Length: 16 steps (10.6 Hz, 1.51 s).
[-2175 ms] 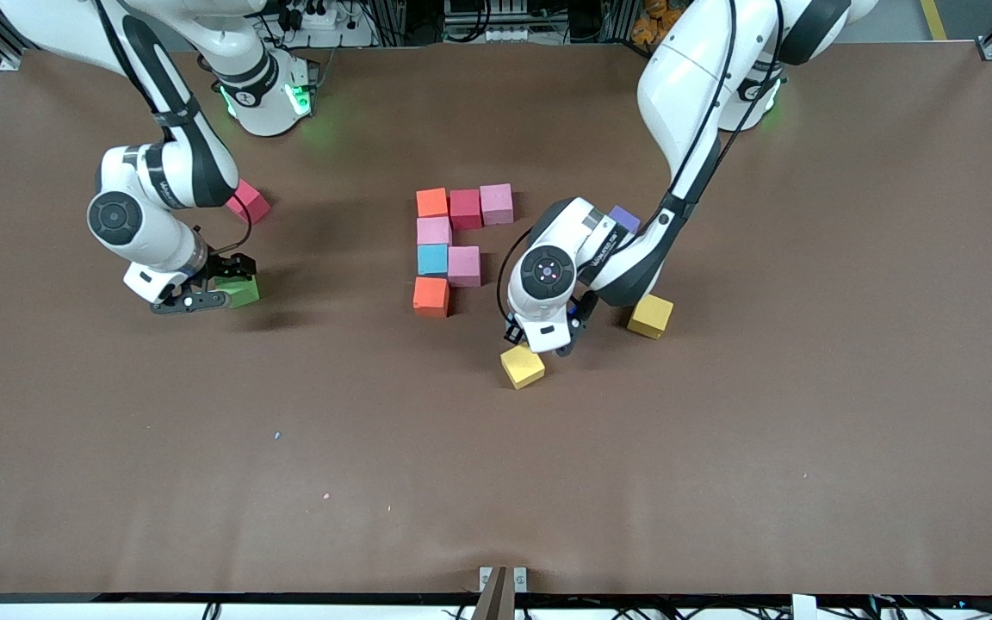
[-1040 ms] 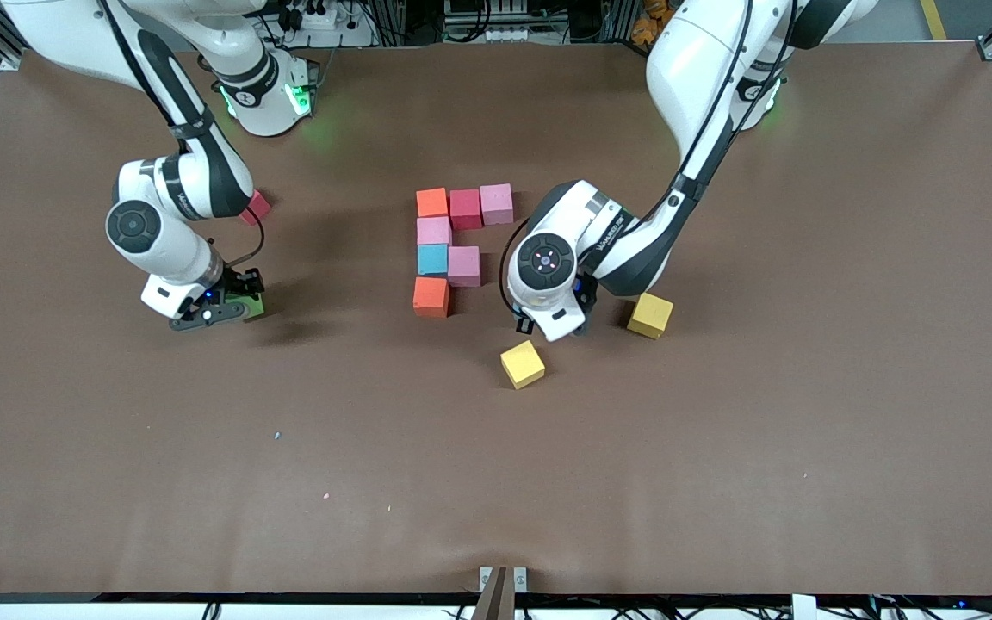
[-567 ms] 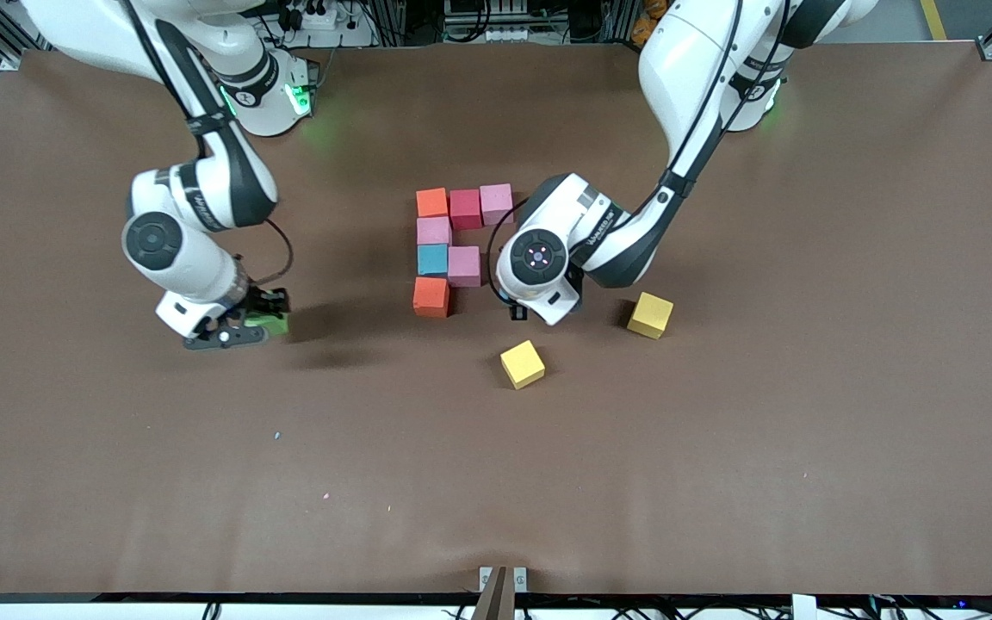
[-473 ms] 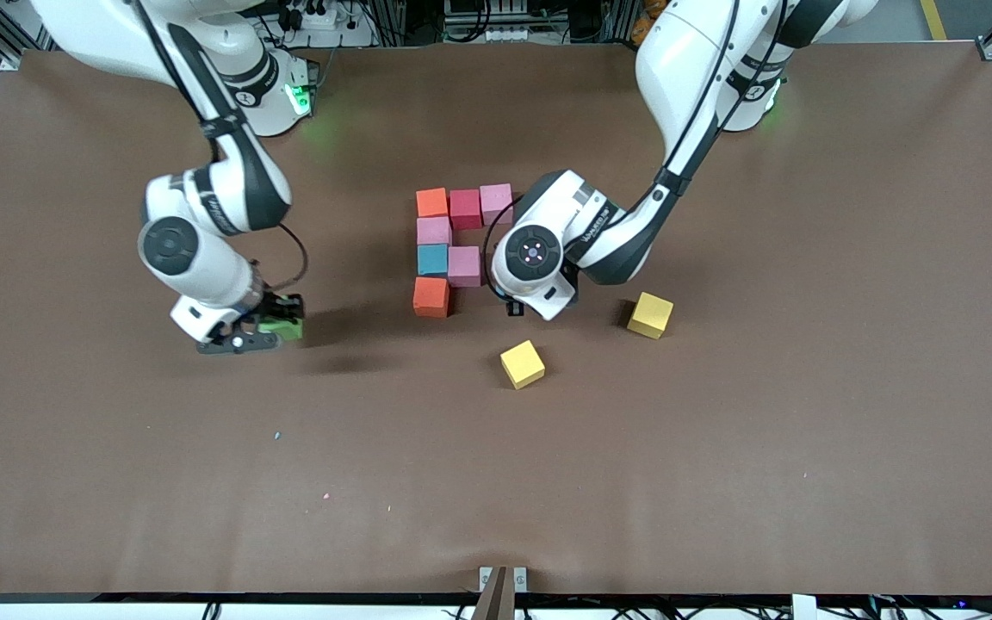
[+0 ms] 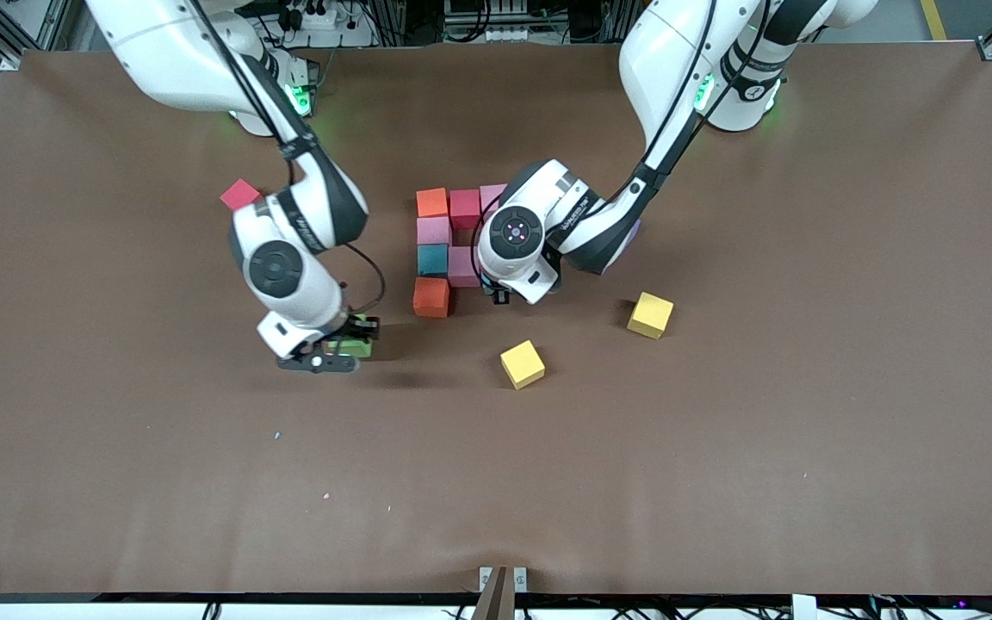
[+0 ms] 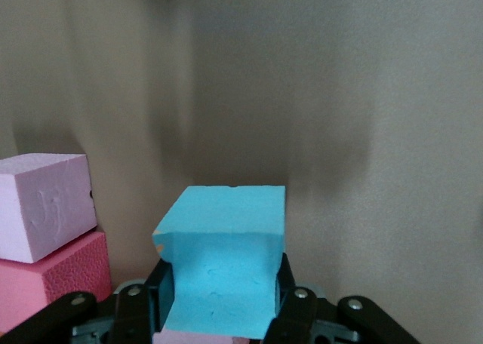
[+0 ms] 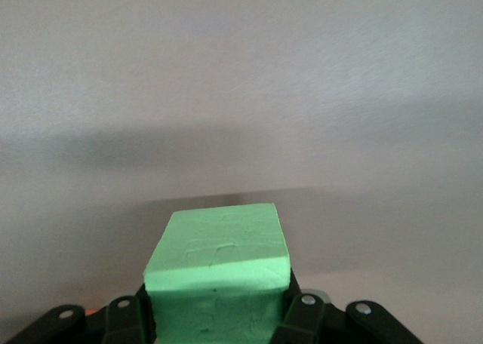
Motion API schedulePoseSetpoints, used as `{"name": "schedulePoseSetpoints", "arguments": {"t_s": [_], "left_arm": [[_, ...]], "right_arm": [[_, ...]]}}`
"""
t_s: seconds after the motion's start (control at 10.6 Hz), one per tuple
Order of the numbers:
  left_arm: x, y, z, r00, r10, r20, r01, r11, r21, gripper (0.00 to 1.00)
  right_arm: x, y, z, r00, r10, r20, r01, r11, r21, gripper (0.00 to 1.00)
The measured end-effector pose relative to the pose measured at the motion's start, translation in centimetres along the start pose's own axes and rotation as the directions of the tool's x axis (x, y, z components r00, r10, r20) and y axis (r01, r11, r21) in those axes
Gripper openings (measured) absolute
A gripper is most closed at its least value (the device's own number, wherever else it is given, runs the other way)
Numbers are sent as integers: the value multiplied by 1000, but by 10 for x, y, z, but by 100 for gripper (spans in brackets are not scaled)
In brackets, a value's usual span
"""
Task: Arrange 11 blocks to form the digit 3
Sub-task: 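Carry the green cube to the cube group with the right gripper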
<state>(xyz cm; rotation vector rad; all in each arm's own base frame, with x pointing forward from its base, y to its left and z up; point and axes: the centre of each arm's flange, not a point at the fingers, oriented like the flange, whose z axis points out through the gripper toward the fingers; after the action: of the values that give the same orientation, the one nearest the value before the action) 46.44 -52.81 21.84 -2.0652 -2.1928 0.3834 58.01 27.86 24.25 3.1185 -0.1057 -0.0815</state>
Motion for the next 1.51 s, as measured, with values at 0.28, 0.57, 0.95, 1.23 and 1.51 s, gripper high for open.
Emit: {"name": "schedulePoseSetpoints", "arguments": {"t_s": [0.28, 0.57, 0.95, 1.23, 1.51], "left_arm": [[-1, -9, 13, 1000, 10, -9, -10, 1000, 3, 55], [-5, -14, 15, 1000, 18, -7, -18, 1000, 0, 55], [-5, -27, 18, 999, 31, 7, -31, 999, -23, 55], [-2, -30, 18, 999, 35, 1, -35, 999, -21, 55], [-2, -36, 14, 997, 76, 2, -76, 997, -21, 55]], "right_arm": [[-3, -35, 12, 1000, 20, 3, -20, 1000, 13, 60], [-1, -58, 16, 1000, 10, -7, -10, 1000, 25, 60], [-1, -79, 21, 1000, -14, -10, 14, 999, 30, 60], [-5, -87, 23, 1000, -28, -6, 28, 999, 27, 60], [-10, -97, 25, 999, -44, 26, 44, 999, 6, 60]]}}
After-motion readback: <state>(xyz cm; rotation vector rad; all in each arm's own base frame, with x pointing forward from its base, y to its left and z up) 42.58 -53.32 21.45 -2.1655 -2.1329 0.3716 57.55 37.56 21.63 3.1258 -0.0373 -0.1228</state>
